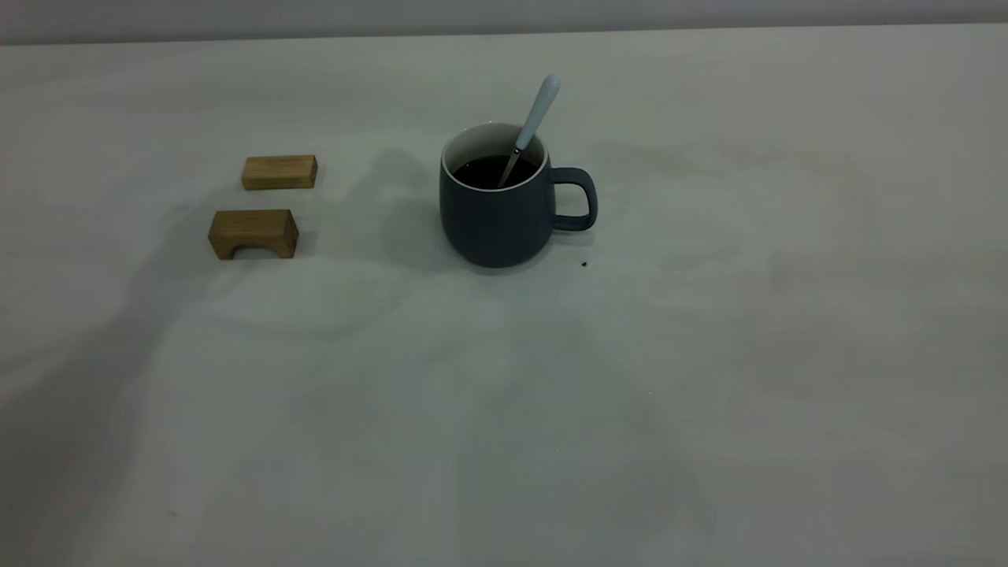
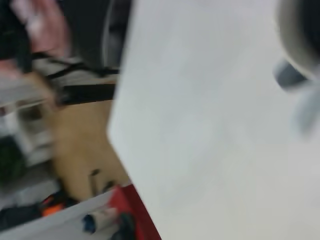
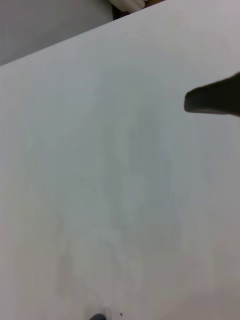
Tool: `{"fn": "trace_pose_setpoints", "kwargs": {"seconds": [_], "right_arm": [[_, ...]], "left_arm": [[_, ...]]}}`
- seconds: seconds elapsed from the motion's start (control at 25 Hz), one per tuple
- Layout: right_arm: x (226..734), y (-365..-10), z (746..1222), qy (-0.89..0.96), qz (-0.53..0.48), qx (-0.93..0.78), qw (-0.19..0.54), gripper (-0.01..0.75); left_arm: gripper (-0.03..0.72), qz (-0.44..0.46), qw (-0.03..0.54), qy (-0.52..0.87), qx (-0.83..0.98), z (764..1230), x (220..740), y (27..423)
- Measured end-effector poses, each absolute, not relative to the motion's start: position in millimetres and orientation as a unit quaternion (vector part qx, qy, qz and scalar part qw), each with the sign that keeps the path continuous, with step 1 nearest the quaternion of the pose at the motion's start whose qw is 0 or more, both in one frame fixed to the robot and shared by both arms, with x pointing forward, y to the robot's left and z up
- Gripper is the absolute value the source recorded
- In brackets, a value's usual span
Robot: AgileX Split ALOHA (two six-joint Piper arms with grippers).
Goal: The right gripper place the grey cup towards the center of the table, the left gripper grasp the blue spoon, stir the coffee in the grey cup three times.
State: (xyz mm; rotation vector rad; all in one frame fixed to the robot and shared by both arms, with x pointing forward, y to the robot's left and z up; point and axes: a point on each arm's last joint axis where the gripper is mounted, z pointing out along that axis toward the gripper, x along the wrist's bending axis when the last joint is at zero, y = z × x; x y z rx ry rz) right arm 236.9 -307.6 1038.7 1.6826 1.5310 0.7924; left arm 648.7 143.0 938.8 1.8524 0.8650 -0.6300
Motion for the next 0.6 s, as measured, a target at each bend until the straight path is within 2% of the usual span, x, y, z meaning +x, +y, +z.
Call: {"fn": "trace_pose_setpoints", "kwargs": {"seconds": [0.12,0.32,0.6], "right_arm": [[237,-308,1039,0.593,0.307,0.652,0.358,0.511],[237,-308,1039,0.593,0.307,0.652,0.358,0.511],[237,-308,1039,0.593,0.307,0.652,0.358,0.511]], "left_arm": [[0.473,-0.191,0.498,0.283,0.797,967,645,145],[0.442,-0.079,0.488,0.211,0.843,1024,632,155],[0.355,0.001,0.476,0.216,0.852,1078,614,165]]}}
